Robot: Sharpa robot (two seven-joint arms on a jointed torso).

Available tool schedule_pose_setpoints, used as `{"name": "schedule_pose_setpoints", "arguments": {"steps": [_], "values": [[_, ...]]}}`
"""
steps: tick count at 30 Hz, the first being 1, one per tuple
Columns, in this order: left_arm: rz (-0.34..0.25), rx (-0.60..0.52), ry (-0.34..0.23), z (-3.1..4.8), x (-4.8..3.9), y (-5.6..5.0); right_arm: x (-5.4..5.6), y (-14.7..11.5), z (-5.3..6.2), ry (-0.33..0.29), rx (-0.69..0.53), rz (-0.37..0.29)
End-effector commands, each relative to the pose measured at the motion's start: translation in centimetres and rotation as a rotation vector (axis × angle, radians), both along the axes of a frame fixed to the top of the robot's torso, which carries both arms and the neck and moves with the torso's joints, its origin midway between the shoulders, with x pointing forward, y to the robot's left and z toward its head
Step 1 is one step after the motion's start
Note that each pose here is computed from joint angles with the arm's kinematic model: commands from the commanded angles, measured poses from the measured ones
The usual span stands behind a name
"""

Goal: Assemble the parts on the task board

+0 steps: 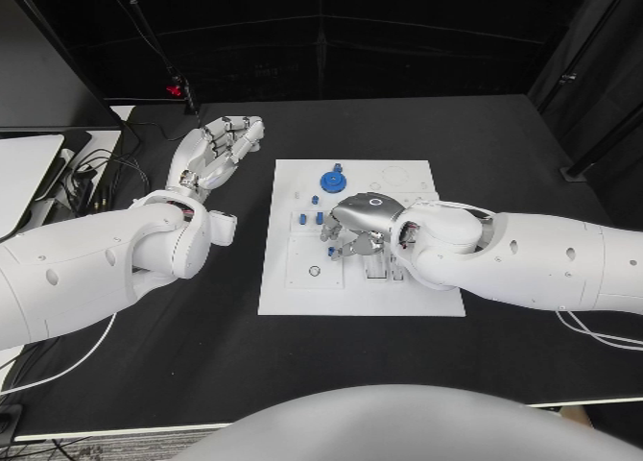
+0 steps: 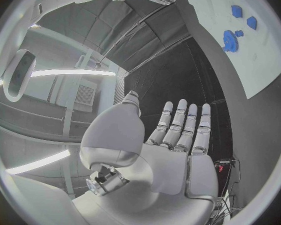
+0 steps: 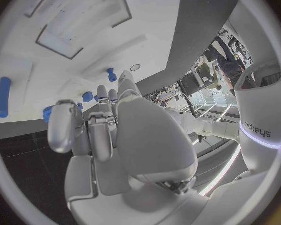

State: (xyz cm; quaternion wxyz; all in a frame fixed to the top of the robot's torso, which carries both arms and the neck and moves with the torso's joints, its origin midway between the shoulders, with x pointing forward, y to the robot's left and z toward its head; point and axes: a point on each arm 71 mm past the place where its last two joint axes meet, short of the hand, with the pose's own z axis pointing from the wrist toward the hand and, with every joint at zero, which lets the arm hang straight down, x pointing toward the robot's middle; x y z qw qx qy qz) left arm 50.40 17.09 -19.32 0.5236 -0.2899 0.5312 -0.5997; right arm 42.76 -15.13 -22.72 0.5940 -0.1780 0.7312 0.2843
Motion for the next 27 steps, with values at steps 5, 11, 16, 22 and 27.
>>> {"name": "schedule_pose_setpoints", "arguments": {"steps": [5,11,16,22,27], "values": [[-0.029,-0.034,-0.096,0.76,-0.22,-0.1,-0.4,-3.0,2.5,-0.069,0.284,-0.044],[-0.027,-0.033,-0.097,0.75,-0.17,-0.1,0.3,-6.2,3.6,-0.074,0.364,-0.11],[-0.026,-0.033,-0.097,0.75,-0.17,-0.1,1.0,-7.8,3.2,-0.046,0.335,-0.155],[-0.023,-0.032,-0.098,0.75,-0.17,-0.1,1.7,-9.2,2.4,0.009,0.279,-0.215],[-0.02,-0.03,-0.098,0.74,-0.14,0.1,2.0,-9.9,1.9,0.036,0.221,-0.257]]}}
